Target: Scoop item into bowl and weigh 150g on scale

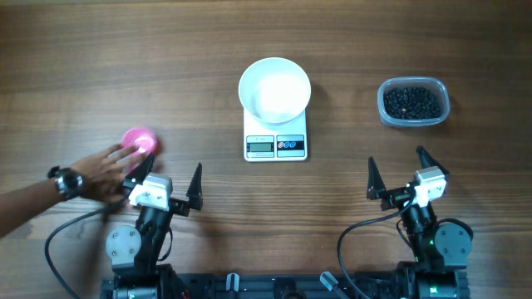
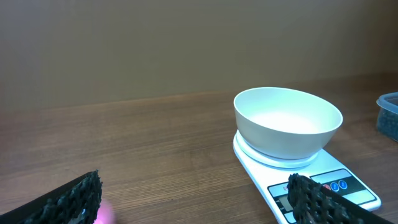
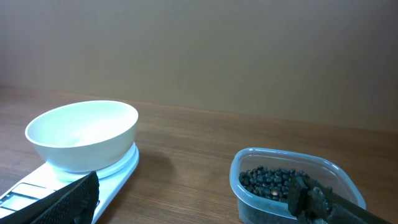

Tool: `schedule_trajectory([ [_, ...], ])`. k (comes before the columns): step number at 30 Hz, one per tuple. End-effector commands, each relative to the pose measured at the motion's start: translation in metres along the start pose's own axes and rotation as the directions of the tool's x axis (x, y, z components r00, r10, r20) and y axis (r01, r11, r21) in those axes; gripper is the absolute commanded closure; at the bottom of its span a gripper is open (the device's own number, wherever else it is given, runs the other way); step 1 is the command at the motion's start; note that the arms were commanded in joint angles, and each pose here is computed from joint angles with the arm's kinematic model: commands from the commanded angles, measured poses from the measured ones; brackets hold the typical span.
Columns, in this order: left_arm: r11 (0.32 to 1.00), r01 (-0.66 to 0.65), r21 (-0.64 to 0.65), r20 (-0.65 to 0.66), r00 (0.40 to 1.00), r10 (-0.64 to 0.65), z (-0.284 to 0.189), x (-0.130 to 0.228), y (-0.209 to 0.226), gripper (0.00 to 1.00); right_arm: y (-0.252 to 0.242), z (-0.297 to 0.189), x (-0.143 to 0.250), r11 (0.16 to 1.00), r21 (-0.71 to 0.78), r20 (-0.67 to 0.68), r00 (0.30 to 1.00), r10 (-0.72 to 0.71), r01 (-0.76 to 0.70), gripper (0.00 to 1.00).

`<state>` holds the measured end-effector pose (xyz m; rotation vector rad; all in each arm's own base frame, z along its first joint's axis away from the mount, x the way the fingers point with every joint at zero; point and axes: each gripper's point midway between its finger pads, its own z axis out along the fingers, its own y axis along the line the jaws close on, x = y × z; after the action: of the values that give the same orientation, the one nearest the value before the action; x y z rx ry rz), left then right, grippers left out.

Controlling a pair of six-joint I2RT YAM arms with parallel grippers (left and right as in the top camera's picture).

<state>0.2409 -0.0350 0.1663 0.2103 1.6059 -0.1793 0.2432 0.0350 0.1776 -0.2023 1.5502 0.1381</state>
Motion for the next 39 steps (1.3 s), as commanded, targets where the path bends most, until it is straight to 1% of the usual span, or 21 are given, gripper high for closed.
schedule_trajectory([
  [1,1.000,0.009,-0.005,0.002,1.000,-0.009,0.0001,0.0024,0.0012,0.00,-0.0007,-0.0004,-0.0024,1.000,0.006,0.012,1.000,-0.015,0.015,0.00],
  [39,1.000,0.009,-0.005,0.002,1.000,-0.009,0.0001,0.0024,0.0012,0.00,-0.0007,-0.0004,-0.0024,1.000,0.007,0.012,1.000,-0.015,0.015,0.00],
])
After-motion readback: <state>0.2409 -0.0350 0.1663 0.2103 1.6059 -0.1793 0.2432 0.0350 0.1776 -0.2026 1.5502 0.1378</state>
